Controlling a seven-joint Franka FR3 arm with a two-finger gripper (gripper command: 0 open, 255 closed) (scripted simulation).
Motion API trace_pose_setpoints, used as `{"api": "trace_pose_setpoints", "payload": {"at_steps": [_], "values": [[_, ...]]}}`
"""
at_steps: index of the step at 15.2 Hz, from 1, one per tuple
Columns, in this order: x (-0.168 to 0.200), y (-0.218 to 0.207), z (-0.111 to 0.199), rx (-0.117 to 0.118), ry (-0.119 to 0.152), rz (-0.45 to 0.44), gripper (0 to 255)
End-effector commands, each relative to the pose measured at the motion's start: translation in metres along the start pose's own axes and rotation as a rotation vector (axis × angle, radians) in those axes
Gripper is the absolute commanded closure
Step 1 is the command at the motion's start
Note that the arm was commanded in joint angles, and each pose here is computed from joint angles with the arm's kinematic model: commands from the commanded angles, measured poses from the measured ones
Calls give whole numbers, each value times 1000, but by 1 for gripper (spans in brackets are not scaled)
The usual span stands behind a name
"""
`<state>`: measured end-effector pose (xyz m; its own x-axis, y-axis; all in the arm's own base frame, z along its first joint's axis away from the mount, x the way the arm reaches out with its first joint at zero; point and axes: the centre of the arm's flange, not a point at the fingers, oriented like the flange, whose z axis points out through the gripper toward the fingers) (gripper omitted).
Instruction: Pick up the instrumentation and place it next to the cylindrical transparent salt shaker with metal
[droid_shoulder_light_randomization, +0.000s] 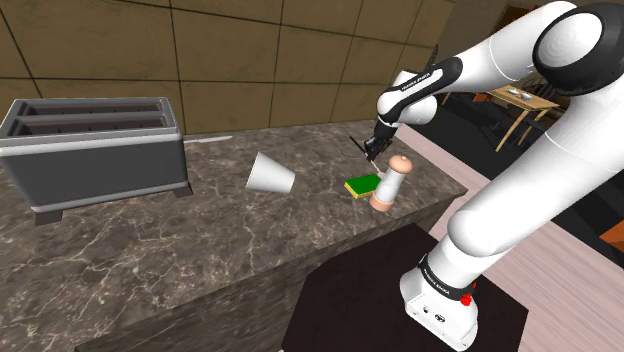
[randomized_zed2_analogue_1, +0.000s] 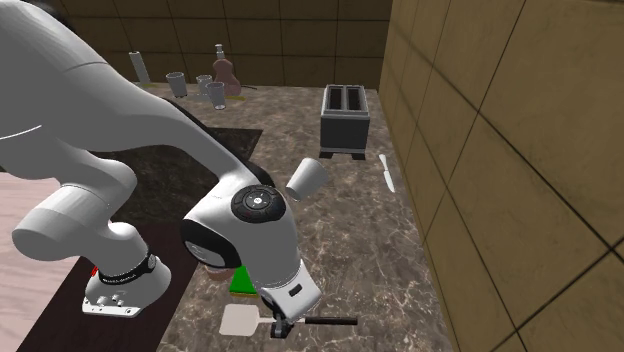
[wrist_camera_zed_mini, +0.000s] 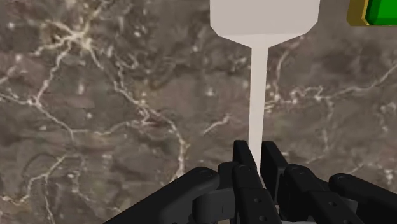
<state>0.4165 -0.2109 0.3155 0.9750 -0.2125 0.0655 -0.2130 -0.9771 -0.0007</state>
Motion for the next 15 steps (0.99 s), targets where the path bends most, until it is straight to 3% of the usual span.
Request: {"api": "trace_pose_setpoints", "payload": {"at_steps": [1,7,8,13,15], "values": [[1,0,3,0,1,0,255],[1,0,3,0,1,0,255],[1,0,3,0,1,0,0],[1,0,3,0,1,0,0],[1,0,-23,0,1,0,0]]}}
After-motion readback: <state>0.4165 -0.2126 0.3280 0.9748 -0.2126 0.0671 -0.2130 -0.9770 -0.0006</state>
